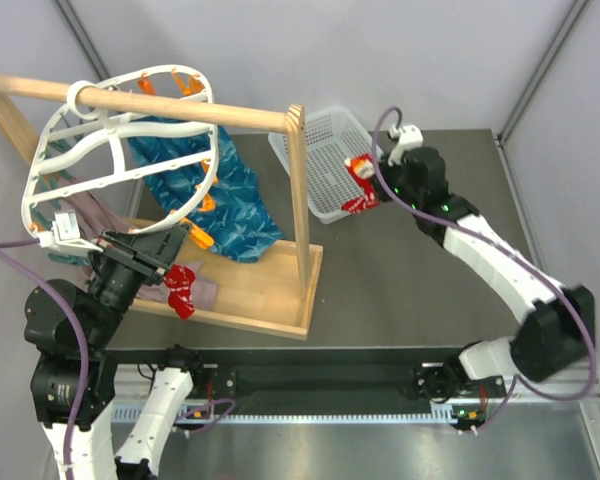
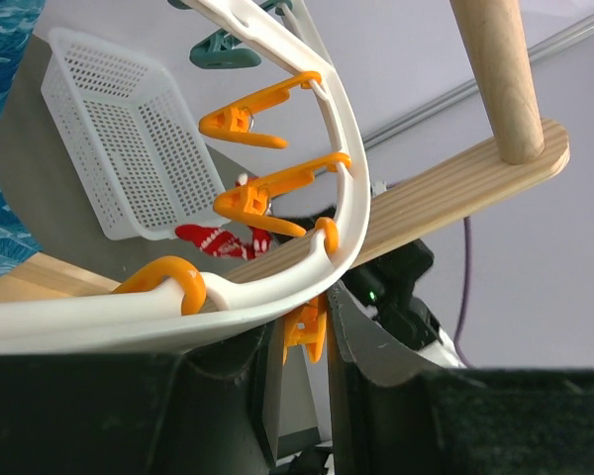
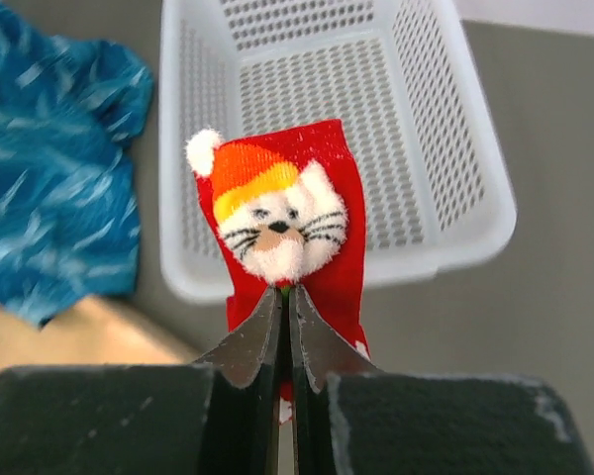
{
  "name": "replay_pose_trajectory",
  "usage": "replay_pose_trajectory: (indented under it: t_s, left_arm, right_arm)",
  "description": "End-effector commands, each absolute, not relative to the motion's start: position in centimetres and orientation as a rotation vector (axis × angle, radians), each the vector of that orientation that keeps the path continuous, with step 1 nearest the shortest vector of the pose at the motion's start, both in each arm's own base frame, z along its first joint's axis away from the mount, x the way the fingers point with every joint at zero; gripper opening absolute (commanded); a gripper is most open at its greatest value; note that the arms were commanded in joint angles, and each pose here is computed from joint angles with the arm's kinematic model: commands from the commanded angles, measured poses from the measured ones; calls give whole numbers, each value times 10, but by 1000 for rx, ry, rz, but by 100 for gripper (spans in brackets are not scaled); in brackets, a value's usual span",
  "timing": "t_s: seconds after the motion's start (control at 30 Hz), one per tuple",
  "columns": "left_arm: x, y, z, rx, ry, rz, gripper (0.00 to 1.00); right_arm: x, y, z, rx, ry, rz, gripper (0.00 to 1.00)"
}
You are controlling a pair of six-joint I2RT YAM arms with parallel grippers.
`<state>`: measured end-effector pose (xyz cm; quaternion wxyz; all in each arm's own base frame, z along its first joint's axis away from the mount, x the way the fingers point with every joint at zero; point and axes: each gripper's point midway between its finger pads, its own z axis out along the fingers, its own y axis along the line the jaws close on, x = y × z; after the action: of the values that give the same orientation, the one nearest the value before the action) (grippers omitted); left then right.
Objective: Clip the socks to the hanger
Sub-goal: Pick up the sock from the bin, then clamp the sock onto the hanger.
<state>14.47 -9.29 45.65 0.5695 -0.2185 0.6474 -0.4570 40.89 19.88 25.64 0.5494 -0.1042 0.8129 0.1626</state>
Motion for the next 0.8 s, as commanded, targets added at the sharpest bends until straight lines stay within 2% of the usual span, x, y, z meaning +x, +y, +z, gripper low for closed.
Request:
replay_pose_trajectory:
  t_s: [0.0,0.03,0.2,0.33,0.47,0.63,0.7,0.77]
  left_arm:
    - [143,-98,458,-475,1531,-1088,0]
    - [143,-98,458,-477,1532,-1087,0]
    - [142,-99,457,-470,1533,-1092,0]
    - [140,-99,457,-469,1533,-1097,0]
    - [139,-100,457,-470,1533,-1105,0]
    - [138,-100,456,-468,1533,-1109,0]
    - [137,-100,455,-468,1535,-1110,0]
    - [137,-100,455,-468,1533,-1111,0]
  right_arm:
    - [341,200,291,-260,1827,547,0]
    - [322,201,269,-293,1864,573,0]
    - [227,223,257,-504,1859,739,0]
    - [137,252,280,-727,1730,1040,0]
    - [83,273,307,-827,1638,1261,0]
    - [40,315,327,-959,1551,1344,0]
    - [39,335,324,-981,1568,1311,0]
    - [41,348,345,-959,1525,1303,0]
